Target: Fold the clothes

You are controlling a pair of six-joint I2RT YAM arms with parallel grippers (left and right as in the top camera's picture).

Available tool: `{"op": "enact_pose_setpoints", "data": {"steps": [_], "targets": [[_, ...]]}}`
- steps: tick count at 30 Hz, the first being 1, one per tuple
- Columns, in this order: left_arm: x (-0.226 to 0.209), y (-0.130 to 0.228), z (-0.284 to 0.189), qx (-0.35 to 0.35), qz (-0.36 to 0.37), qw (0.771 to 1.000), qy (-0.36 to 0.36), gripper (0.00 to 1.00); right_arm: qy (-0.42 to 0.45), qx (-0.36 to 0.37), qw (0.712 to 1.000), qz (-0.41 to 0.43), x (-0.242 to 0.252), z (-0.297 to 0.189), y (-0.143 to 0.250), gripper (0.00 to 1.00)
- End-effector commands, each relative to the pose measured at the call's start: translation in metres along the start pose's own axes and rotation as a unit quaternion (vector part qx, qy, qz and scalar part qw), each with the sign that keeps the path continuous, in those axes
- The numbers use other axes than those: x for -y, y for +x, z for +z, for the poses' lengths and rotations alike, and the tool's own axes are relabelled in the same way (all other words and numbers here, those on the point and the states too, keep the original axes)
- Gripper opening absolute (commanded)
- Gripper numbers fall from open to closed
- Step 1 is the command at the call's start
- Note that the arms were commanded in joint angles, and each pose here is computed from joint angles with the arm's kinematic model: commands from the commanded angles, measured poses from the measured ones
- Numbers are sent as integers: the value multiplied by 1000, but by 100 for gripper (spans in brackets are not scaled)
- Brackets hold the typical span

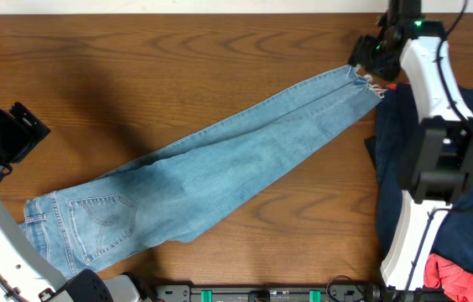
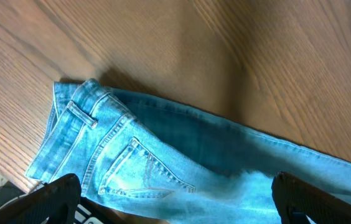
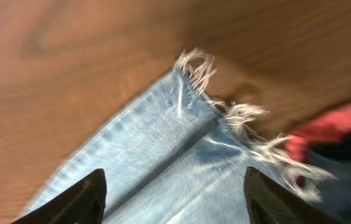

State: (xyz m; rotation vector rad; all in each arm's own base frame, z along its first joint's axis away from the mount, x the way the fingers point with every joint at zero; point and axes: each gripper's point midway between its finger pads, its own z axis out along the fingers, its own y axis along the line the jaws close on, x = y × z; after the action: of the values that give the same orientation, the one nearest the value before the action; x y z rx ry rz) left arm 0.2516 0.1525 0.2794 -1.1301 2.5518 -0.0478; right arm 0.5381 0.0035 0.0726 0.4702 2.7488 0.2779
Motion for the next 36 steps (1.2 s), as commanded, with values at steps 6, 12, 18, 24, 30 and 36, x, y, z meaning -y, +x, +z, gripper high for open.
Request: {"op": "enact_pose_setpoints", "data": {"steps": [6,12,18,24,30,36], "targets": [[-2,3,-7,4,-1,1000,-2,98,-32,-89,988,-121,-12,17,45,66],[-5,15,-7,-22,-13,1000,-9,98,-74,-128,971,-189,-29,12,69,67],[-19,24,-7,-36,-31,998,-47,98,-80,-112,968,-209,-37,11,64,67],[-52,26,7,-33,-94,985,-142,93,-127,-45,963,-234,-65,-25,40,71],[-71,22,62,-42,-111,981,-151,93,-201,-55,950,-232,-105,-72,60,70],[9,-2,73,-32,2,990,141,89,-208,-121,927,-286,-142,-73,117,42]]}}
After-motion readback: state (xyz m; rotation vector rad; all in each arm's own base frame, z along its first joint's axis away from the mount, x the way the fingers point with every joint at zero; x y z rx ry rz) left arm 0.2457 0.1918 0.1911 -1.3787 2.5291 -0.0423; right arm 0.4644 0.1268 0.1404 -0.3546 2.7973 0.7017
